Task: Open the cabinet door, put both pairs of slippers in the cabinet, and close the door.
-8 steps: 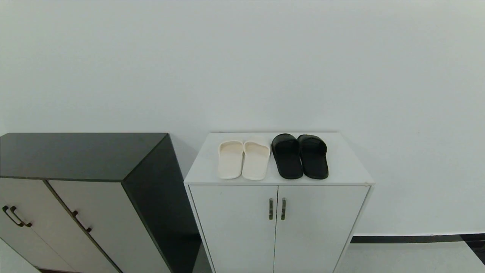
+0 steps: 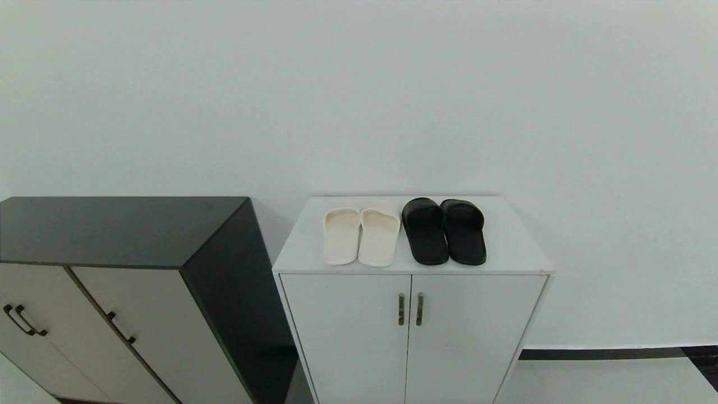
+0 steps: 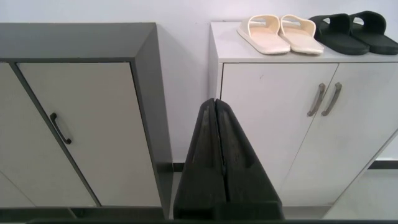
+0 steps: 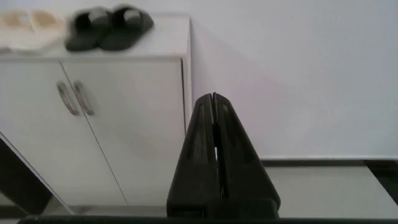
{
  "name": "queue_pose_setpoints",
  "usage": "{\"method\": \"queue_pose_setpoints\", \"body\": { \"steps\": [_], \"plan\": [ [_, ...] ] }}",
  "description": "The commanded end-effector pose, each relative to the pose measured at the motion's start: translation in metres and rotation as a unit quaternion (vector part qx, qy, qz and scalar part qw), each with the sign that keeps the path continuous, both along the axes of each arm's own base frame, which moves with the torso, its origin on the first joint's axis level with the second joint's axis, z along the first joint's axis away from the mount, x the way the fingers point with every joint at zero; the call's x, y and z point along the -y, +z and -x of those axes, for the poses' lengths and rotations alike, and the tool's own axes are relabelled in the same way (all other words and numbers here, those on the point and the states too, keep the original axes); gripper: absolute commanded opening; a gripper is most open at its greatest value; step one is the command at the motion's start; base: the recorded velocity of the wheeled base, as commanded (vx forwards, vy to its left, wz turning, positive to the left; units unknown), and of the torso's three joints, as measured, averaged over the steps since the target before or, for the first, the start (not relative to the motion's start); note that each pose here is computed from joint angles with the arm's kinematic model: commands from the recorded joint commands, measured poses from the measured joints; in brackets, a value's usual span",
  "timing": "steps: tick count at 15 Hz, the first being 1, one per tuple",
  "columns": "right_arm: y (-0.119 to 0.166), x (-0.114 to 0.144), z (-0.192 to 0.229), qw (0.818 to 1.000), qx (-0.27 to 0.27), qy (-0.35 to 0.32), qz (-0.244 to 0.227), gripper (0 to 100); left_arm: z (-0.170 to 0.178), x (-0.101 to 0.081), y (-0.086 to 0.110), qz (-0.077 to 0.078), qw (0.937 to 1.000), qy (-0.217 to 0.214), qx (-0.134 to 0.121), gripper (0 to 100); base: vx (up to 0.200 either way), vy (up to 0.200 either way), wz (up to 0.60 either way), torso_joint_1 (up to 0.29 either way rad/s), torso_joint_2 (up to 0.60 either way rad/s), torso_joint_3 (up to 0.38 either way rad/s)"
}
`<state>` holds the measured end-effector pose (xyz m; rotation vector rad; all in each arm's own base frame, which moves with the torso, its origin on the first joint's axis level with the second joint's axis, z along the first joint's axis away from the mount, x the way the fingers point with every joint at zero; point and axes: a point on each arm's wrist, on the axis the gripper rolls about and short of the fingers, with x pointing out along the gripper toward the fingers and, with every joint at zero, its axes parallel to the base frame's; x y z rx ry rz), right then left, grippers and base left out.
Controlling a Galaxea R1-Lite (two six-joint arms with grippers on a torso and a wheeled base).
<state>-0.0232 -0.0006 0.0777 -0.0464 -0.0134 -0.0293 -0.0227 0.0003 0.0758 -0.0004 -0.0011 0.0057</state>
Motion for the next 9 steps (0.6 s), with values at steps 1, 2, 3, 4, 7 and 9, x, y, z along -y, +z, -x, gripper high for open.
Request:
{"method": "queue_pose_setpoints", "body": {
  "steps": [1,2,3,4,7,9],
  "plan": [
    [0.048,-0.001,0.010,0.997,0.067,0.028,-0.027,0,0.000,0.000,0.000,-0.001,1.0000,-0.001,0.000,0,0.000,0.000,0.00,0.000,0.00,0.000],
    [0.083,-0.002,0.015,0.994,0.077,0.057,-0.058,0,0.000,0.000,0.000,-0.002,1.0000,-0.001,0.000,0,0.000,0.000,0.00,0.000,0.00,0.000],
    [0.099,-0.004,0.010,0.993,0.024,0.102,-0.057,0,0.000,0.000,0.000,-0.001,1.0000,-0.001,0.000,0,0.000,0.000,0.00,0.000,0.00,0.000],
    [0.102,-0.005,0.003,0.991,-0.018,0.121,-0.060,0,0.000,0.000,0.000,-0.001,1.0000,-0.001,0.000,0,0.000,0.000,0.00,0.000,0.00,0.000],
    [0.104,-0.010,-0.065,0.973,-0.135,0.174,-0.072,0,0.000,0.000,0.000,-0.001,1.0000,-0.001,0.000,0,0.000,0.000,0.00,0.000,0.00,0.000],
    [0.099,-0.020,-0.098,0.965,-0.143,0.212,-0.064,0,0.000,0.000,0.000,-0.001,1.0000,-0.001,0.000,0,0.000,0.000,0.00,0.000,0.00,0.000]
  ]
}}
